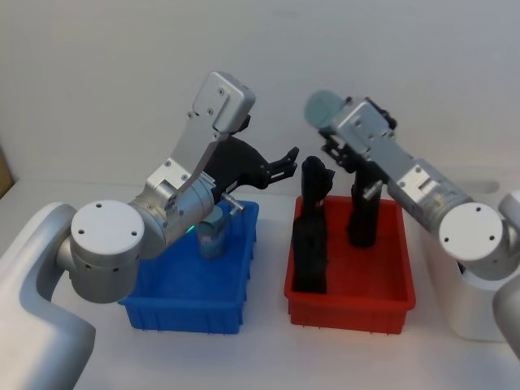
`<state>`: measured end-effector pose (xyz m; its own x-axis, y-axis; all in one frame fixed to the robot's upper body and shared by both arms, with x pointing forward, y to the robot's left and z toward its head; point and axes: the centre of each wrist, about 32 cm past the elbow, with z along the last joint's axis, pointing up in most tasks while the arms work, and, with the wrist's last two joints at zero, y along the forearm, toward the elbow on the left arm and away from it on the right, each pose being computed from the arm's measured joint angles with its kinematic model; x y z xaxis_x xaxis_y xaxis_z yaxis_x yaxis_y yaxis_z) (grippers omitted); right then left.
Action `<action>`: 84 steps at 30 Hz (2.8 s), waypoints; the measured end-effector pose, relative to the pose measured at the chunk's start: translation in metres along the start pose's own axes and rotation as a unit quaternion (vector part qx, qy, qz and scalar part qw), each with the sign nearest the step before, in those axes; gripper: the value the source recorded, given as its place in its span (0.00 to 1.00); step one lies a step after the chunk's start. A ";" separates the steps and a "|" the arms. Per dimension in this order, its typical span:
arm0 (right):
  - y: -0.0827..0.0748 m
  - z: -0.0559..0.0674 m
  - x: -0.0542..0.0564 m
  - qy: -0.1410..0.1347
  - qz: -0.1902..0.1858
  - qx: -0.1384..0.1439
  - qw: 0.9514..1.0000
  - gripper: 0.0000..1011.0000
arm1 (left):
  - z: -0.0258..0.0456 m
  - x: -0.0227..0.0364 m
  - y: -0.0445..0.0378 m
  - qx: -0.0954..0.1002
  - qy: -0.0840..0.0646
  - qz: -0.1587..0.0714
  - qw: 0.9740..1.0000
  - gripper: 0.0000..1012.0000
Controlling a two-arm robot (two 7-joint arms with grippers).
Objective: Pick the cotton swabs from the blue box and place them into the white box.
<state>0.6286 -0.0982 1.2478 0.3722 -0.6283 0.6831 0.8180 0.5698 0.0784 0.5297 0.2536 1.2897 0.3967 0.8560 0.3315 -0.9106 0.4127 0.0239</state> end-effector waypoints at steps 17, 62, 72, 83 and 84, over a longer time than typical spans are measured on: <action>-0.023 -0.014 0.016 0.033 -0.101 -0.090 0.990 0.64 | 0.0000 0.0000 0.0000 0.000 0.000 0.000 1.000 0.99; -0.063 -0.037 0.084 0.267 -0.105 -0.260 0.922 0.91 | 0.0000 0.0000 0.0000 0.000 0.000 0.000 1.000 0.99; -0.063 -0.038 0.089 0.280 -0.097 -0.259 0.919 0.99 | 0.0000 0.0000 0.0000 0.000 0.000 0.000 1.000 0.99; -0.064 -0.038 0.091 0.287 -0.092 -0.259 0.918 0.99 | 0.0000 0.0000 0.0000 0.000 0.000 0.000 1.000 0.99; -0.064 -0.038 0.091 0.287 -0.092 -0.259 0.918 0.99 | 0.0000 0.0000 0.0000 0.000 0.000 0.000 1.000 0.99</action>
<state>0.6271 -0.2118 1.2774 0.2554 -0.9487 0.1865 0.9334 0.1917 -0.3032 0.5297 0.2536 1.2897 0.3967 0.8560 0.3316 -0.9106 0.4127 0.0240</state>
